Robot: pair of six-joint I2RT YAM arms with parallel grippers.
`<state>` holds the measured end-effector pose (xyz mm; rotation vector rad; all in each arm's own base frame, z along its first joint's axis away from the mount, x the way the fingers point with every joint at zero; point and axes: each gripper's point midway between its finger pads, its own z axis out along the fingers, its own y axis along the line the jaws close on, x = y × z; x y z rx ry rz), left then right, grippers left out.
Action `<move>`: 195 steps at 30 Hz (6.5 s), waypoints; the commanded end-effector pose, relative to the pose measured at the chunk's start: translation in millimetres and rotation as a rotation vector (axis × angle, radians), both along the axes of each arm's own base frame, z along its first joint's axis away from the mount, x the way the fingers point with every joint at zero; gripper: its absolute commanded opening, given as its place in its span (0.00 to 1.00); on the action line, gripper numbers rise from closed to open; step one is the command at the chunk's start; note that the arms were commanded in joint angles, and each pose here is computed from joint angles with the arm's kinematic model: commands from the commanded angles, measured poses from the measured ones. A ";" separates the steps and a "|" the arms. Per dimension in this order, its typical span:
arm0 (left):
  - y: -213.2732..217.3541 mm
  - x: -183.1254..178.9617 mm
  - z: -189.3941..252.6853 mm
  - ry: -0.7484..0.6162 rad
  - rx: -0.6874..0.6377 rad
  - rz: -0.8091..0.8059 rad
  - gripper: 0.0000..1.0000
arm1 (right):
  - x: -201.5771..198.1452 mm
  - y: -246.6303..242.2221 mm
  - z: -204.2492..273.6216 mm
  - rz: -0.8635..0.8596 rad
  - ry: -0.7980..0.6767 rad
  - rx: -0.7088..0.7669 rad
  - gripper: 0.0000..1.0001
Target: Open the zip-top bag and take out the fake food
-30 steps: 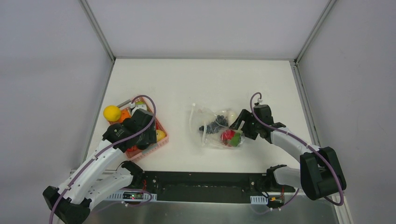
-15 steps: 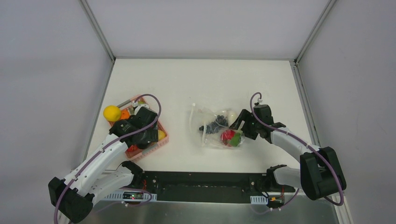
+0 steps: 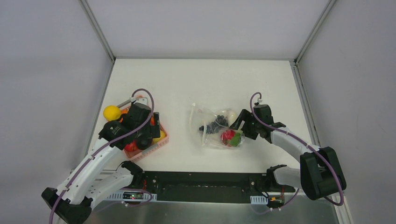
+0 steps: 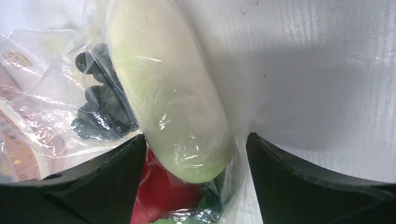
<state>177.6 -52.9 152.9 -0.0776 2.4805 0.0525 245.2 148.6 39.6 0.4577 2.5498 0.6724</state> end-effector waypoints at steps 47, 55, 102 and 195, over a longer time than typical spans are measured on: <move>-271.8 85.7 -63.2 0.173 -0.318 -0.620 0.63 | -2.4 4.6 -9.0 0.016 0.047 0.004 0.81; -262.5 101.2 -89.9 0.139 -0.233 -0.577 0.70 | -5.4 6.3 -12.4 0.025 0.063 0.013 0.81; -174.0 25.8 -0.3 0.199 -0.182 -0.544 0.02 | -9.1 -17.4 -35.9 -0.057 0.102 -0.103 0.65; -283.7 90.0 -49.3 0.259 -0.617 -0.457 0.39 | -20.8 -35.4 27.6 -0.121 -0.009 -0.084 0.46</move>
